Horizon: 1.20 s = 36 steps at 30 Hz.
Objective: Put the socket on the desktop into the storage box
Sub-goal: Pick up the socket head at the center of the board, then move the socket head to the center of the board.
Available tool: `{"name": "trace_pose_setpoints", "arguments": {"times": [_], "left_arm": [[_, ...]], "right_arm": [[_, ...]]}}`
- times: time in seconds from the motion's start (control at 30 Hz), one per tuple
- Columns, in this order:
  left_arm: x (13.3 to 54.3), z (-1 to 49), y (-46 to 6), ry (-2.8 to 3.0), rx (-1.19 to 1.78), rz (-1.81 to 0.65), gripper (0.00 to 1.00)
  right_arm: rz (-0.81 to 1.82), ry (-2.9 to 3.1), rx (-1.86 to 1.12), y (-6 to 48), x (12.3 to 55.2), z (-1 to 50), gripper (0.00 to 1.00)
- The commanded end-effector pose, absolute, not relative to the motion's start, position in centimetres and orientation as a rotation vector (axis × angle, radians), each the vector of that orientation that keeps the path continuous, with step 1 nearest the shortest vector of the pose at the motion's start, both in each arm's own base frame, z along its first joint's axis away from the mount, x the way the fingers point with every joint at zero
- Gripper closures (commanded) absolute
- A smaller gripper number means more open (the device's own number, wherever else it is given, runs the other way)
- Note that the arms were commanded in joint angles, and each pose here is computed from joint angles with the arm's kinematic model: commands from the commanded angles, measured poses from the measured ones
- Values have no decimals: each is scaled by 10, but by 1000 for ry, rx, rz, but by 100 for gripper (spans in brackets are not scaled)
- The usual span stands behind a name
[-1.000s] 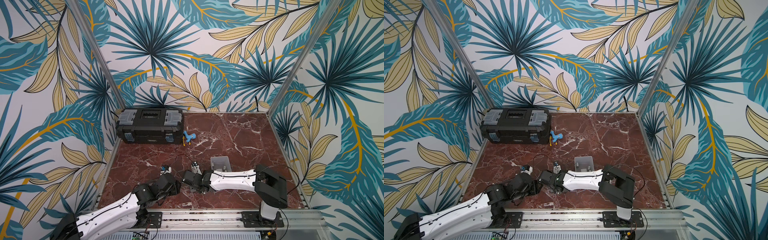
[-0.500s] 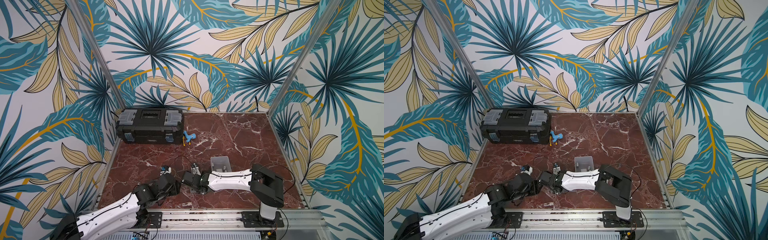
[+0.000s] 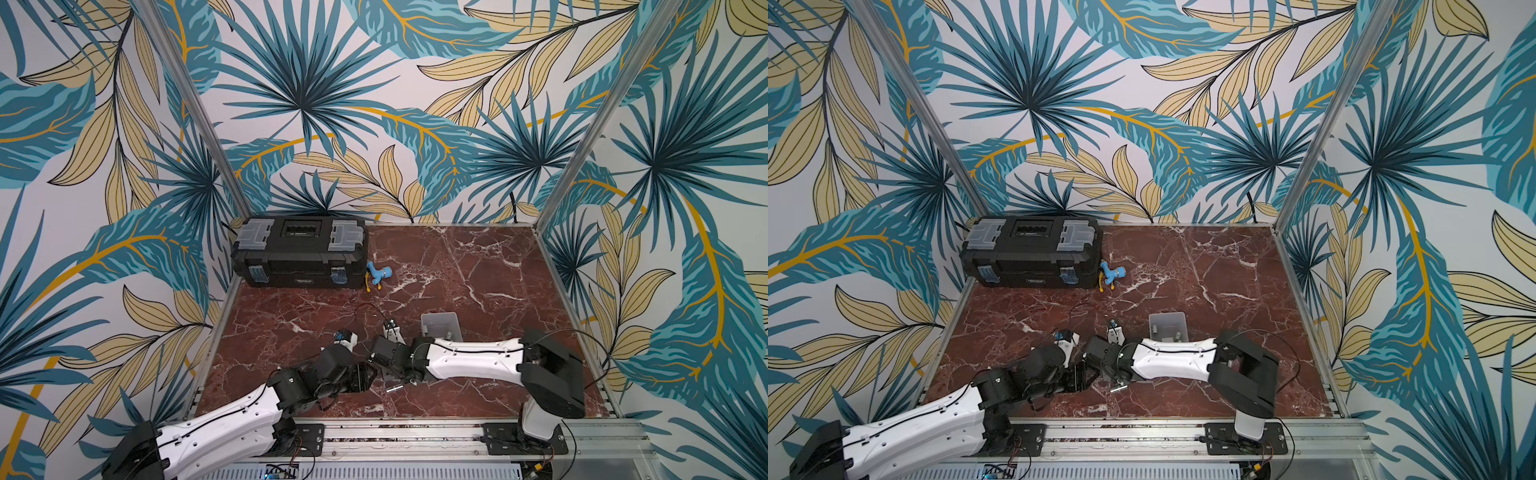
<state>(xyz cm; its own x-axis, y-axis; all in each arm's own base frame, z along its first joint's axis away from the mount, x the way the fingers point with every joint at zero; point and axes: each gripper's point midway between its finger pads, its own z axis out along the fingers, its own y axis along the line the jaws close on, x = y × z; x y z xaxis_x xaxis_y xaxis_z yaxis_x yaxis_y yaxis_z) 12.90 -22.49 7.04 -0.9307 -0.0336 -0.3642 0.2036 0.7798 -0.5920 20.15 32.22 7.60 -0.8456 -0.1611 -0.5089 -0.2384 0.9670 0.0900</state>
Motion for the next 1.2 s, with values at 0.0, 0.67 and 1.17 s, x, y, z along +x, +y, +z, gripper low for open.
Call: {"name": "trace_pose_setpoints", "arguments": {"times": [0.0,0.67,1.17], "left_arm": [[91,85,-266,2636,557,-960,40],[90,17,-277,2809,648,-424,48],[87,-3,-250,2840,713,-23,57]], "right_arm": [[181,2484,-205,280,204,125,92],[151,2451,11,191,191,140,92],[185,2435,71,172,188,140,92]]}}
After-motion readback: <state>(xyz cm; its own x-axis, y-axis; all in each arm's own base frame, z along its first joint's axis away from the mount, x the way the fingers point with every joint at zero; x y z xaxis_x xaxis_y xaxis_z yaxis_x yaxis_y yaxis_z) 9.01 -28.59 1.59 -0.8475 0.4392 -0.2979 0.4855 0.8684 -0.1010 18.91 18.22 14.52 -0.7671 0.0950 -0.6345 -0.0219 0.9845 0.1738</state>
